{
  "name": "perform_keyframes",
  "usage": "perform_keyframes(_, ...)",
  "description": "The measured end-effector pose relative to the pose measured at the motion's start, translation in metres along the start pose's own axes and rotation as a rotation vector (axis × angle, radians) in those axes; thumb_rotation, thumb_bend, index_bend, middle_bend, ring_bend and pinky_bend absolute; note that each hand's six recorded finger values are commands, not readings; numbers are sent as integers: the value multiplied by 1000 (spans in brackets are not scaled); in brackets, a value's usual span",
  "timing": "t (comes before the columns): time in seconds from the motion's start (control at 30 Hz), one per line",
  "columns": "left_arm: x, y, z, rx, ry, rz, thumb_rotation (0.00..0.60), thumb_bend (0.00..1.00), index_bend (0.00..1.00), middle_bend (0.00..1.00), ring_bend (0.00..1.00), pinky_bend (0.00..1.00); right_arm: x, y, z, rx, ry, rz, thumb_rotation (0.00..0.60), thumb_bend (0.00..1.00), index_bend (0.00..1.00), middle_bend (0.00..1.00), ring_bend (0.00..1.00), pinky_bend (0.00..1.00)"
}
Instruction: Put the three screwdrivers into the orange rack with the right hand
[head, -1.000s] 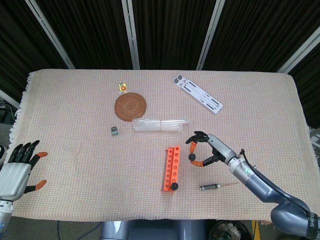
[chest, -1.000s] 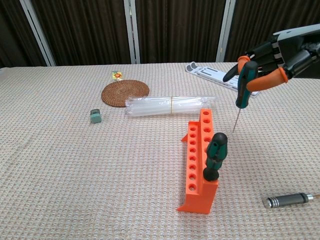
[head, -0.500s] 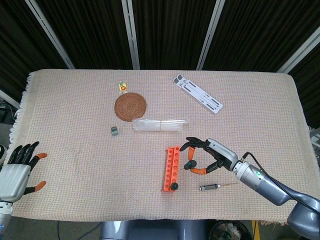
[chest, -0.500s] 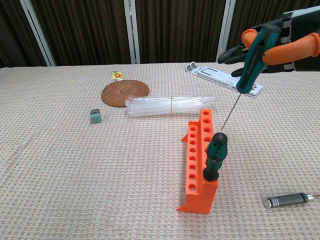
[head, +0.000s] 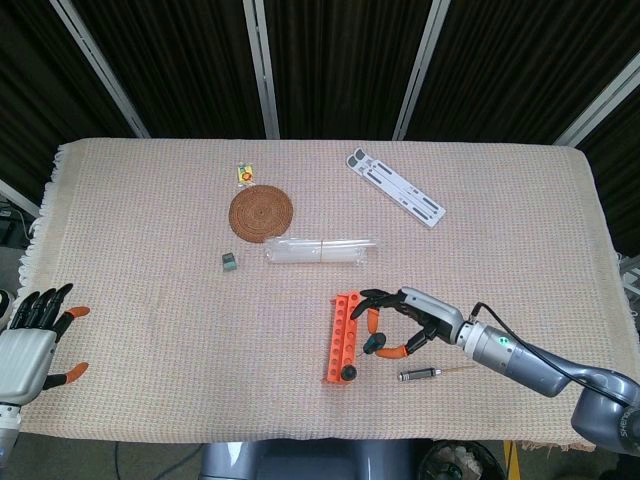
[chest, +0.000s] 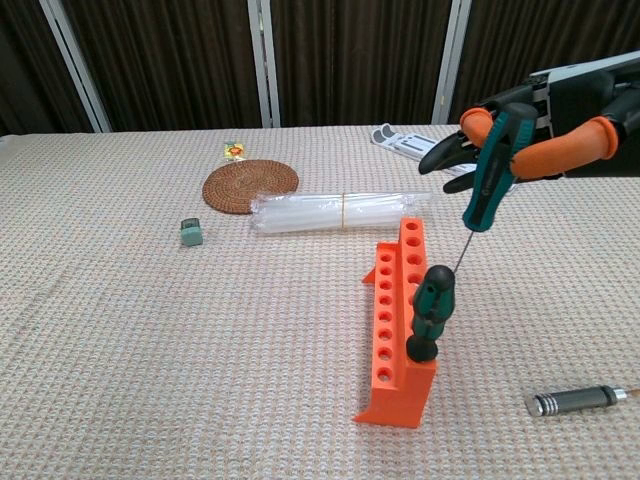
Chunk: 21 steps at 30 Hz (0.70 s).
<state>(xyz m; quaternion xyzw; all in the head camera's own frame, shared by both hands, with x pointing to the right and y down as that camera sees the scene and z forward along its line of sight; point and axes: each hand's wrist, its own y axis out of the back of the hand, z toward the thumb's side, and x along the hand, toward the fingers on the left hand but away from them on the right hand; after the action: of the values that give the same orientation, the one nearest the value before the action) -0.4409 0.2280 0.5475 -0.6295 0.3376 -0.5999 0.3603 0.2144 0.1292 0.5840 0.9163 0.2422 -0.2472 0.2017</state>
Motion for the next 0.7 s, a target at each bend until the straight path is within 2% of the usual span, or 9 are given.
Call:
perform_keyframes(0.2, 1, -1, -1, -2, 2, -2, 600, 138, 257, 0, 0, 0, -3, 6, 0, 4, 1, -31, 600, 199, 660, 279, 0, 0)
perform_keyframes(0.7, 2, -2, -2, -1, 4, -4, 600, 138, 257, 0, 0, 0, -12, 8, -9, 2, -28, -48, 600, 199, 661, 280, 0, 0)
